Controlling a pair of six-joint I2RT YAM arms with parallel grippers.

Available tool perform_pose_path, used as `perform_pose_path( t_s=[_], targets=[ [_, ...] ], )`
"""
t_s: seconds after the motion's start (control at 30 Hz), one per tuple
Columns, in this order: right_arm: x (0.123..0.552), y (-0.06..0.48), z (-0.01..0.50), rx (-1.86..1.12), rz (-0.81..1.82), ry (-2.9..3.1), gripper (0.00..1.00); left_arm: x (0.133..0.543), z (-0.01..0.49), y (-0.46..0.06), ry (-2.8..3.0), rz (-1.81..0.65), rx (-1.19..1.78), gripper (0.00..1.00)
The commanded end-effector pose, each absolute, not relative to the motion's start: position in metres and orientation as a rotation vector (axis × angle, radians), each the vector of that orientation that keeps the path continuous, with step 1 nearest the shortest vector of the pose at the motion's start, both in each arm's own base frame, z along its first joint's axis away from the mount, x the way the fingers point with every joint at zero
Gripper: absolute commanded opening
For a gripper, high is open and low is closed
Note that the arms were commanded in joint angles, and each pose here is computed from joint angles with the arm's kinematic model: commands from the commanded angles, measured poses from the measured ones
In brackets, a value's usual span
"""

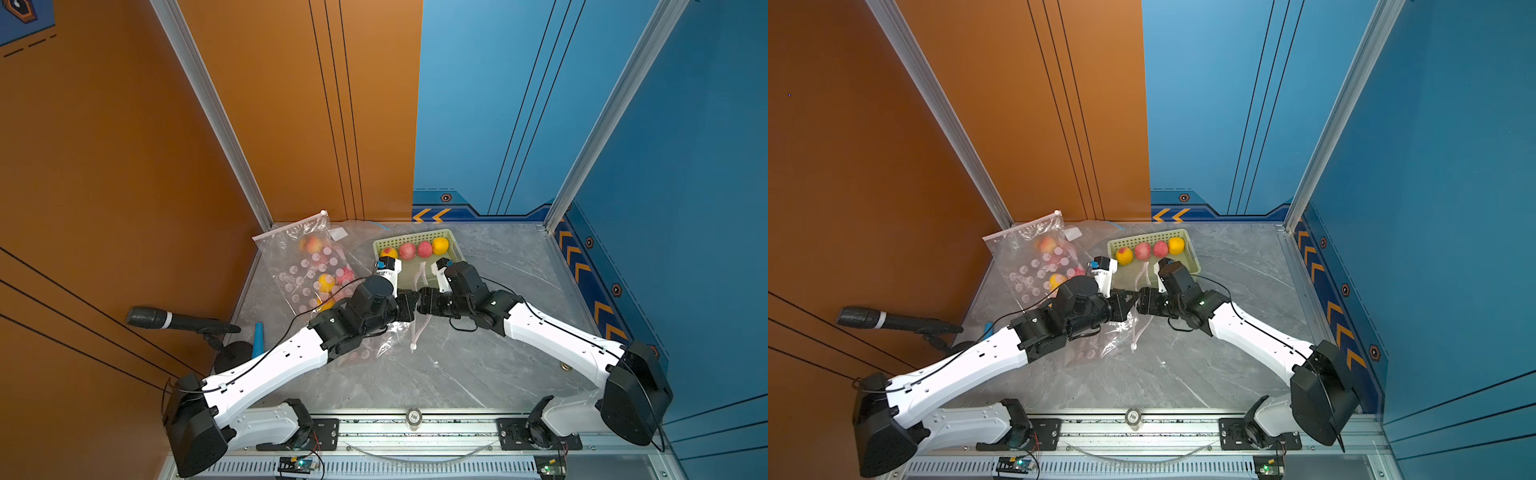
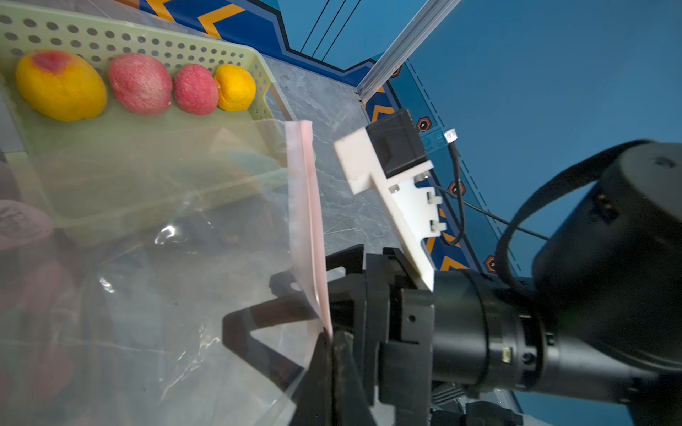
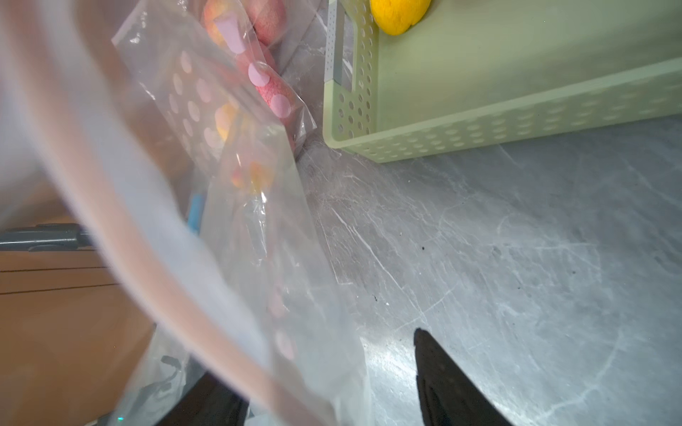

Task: Place the peach in a zip-top bag and seal the zipper
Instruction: Open the zipper of the food storage bag at the center of the board.

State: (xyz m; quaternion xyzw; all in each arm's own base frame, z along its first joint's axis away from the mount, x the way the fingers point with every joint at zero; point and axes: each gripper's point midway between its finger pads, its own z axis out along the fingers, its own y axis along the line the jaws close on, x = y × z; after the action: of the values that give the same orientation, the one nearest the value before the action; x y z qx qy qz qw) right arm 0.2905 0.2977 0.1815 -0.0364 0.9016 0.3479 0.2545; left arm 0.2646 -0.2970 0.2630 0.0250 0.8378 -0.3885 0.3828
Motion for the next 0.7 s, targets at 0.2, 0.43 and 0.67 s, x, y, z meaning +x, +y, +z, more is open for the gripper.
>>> perform_pose_path(
  t_s=[0.2, 0.43, 0.67],
  targets=[
    [0.318, 0.302, 0.163, -0.119, 0.937, 2.437, 0.74, 0.265, 0.271, -0.292, 2.131, -1.090, 0.015, 0.00],
    [0.320, 0.268, 0.096, -0.094, 0.548, 2.661, 0.69, 0.281, 0.264, -0.245, 2.074, -0.976, -0.160, 0.00],
    [0.325, 0.290, 0.116, -0.200, 0.657, 2.629, 0.68, 0.289, 0.256, -0.212, 2.055, -0.849, -0.226, 0.00]
  ],
)
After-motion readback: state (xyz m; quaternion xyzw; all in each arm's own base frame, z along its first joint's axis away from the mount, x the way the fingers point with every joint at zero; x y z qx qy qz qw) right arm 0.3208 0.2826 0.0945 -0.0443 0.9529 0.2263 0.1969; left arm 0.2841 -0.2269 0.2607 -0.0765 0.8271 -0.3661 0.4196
